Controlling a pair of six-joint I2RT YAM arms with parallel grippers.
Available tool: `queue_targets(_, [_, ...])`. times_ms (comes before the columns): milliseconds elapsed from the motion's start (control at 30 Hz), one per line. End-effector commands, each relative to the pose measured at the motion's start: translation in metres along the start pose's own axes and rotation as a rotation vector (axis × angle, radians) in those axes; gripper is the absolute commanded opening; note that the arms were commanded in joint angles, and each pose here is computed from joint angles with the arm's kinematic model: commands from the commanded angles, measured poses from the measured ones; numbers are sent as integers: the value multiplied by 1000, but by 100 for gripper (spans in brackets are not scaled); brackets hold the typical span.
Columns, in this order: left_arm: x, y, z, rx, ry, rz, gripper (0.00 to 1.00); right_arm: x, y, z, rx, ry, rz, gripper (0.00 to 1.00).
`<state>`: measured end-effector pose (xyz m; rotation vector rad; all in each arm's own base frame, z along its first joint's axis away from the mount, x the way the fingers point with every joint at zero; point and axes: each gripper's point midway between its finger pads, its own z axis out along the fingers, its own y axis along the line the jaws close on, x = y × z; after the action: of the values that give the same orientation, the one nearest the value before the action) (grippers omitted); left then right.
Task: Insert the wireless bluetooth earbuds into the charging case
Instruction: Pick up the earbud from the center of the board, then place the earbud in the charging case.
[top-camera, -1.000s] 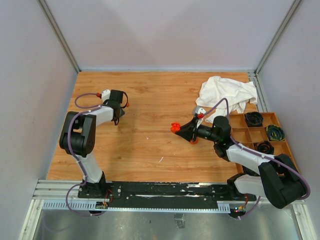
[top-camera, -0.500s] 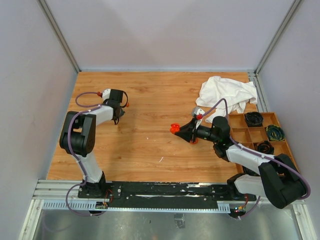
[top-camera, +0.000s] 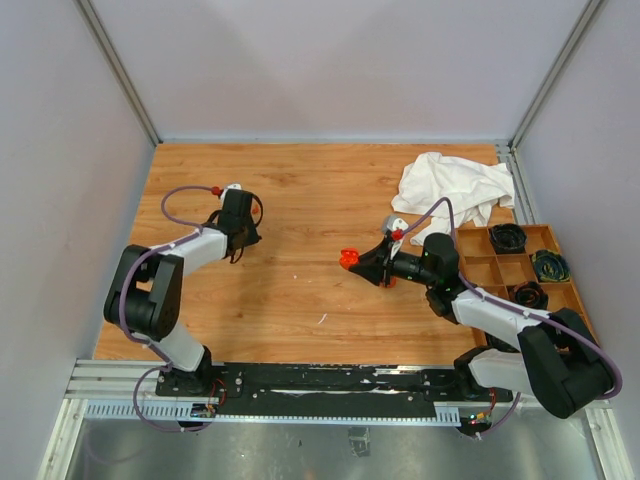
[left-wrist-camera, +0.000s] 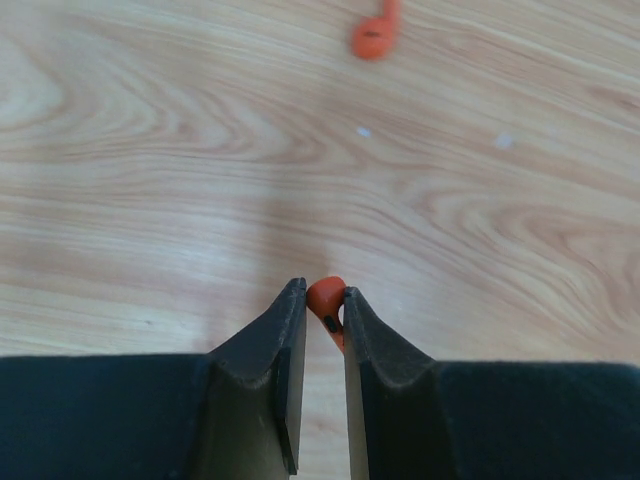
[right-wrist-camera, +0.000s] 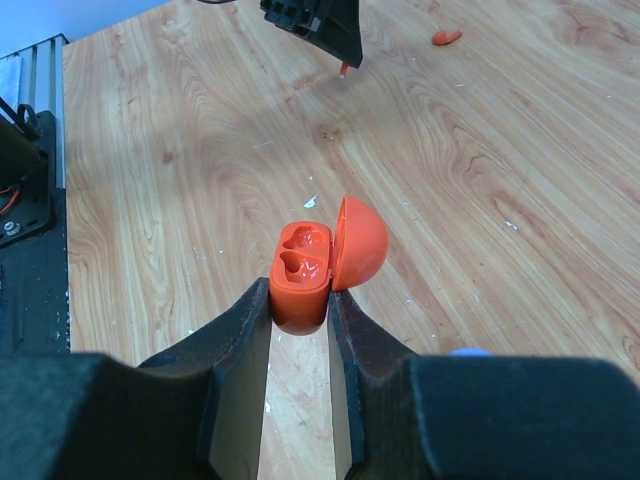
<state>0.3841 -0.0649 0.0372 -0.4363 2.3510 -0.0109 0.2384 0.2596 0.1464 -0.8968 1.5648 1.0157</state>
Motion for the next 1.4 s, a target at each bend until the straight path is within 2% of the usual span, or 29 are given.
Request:
queue_targets(0, [-24, -41, -30, 169, -150, 105, 14, -15, 1, 5, -2, -33, -57, 1])
queue_targets(200, [-47, -83, -86, 358, -373, 171, 13, -15, 1, 4, 2, -38, -61, 1])
queue_targets(433, [-53, -122, -151, 553, -569, 254, 12, -21, 5, 1, 8, -64, -77, 1])
queue_targets(1000, [-18, -190, -278, 1008, -853, 407, 12, -40, 20, -1, -40, -155, -84, 1])
queue_targets(1367, [9, -210, -325, 1198, -984, 511, 13, -63, 36, -10, -81, -247, -122, 1])
